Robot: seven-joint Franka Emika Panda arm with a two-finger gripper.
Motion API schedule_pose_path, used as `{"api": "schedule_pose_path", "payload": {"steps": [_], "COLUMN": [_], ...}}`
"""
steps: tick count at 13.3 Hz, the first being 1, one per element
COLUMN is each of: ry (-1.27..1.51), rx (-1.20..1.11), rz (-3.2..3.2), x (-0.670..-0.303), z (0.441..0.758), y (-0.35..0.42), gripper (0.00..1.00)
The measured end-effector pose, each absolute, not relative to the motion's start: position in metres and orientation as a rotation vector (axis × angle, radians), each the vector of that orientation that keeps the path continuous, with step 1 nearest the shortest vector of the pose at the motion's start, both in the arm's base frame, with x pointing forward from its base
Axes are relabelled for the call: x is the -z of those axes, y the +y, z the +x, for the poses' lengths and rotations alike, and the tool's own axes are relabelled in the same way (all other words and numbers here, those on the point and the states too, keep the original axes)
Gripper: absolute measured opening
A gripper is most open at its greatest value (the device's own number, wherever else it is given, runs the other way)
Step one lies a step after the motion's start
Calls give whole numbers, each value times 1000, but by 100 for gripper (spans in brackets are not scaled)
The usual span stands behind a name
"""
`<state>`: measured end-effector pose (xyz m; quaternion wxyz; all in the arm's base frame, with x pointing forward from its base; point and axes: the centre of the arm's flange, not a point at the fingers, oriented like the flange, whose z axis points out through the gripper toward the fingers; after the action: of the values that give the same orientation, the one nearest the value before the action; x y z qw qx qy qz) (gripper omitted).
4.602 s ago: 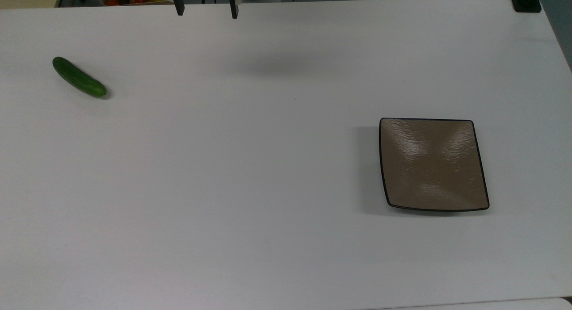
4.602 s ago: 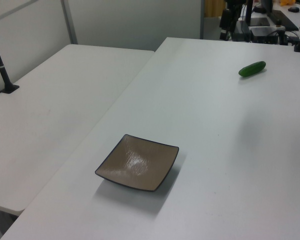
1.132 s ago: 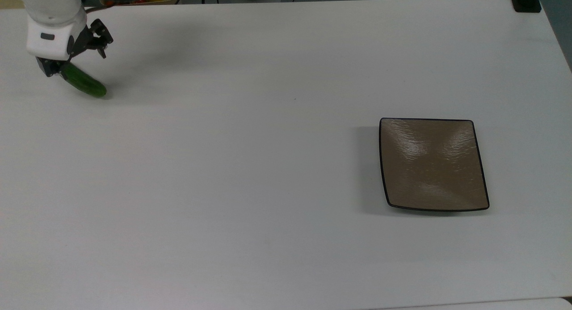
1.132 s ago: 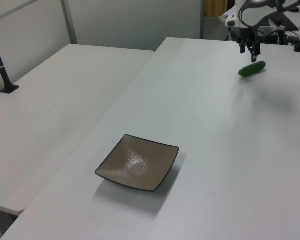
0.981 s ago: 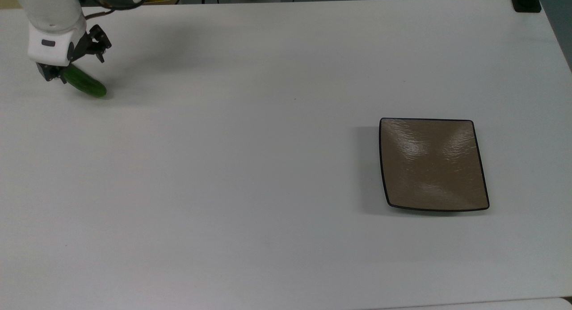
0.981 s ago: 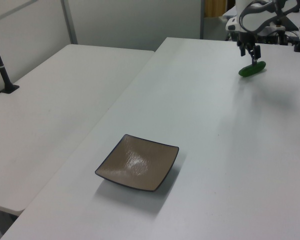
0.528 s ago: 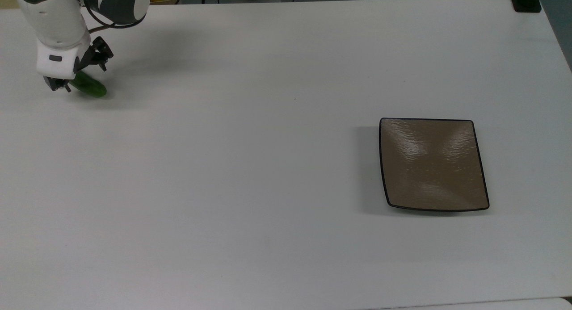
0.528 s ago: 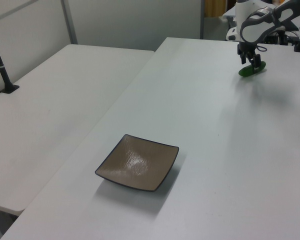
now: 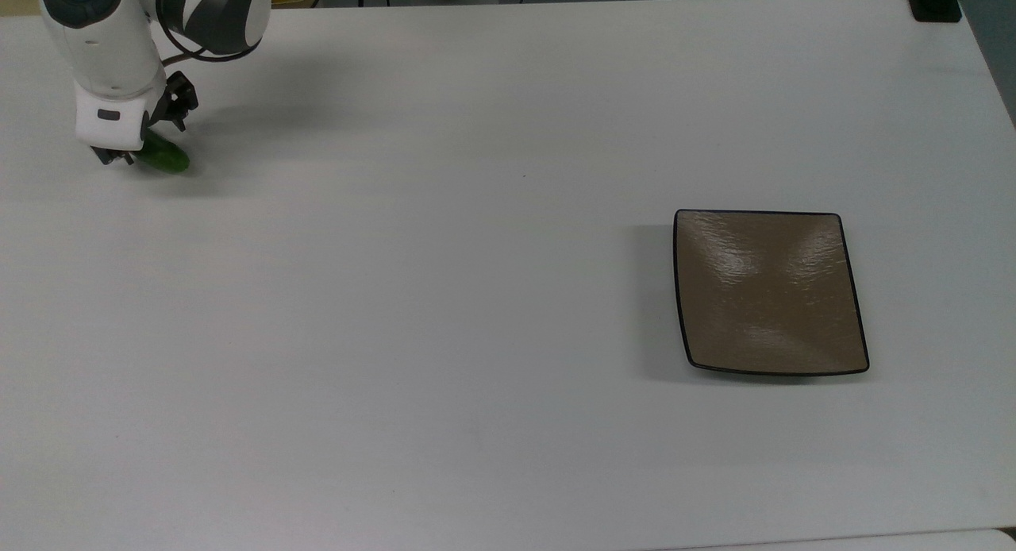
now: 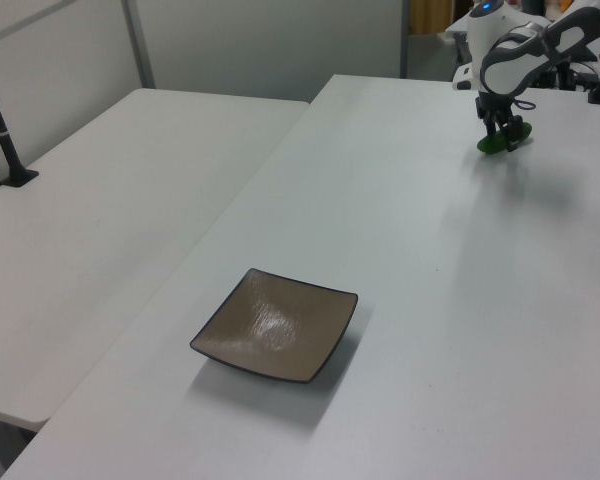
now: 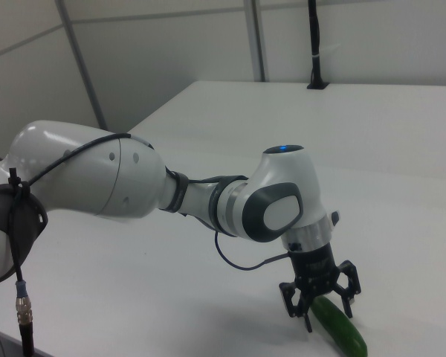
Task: Cucumber placed on a ceramic plate
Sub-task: 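Close the gripper around the middle of the cucumber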
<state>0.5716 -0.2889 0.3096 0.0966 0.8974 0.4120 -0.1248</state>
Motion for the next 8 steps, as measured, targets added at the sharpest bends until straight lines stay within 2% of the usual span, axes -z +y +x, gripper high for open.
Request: {"api": "schedule_pose_path", "payload": {"steps": [1,3,4,7,8], "ry": [1220,1221,1221,1224,1224], "rx": [370,371,371,375,376], "rz": [2658,2658,2658,2653,2652], "x": [-309,-309,-309,-309,-309], "z": [572,572,572,572,572], "y": [-289,-289,-289,-289,-289], "gripper": [82,71,54,44,44]}}
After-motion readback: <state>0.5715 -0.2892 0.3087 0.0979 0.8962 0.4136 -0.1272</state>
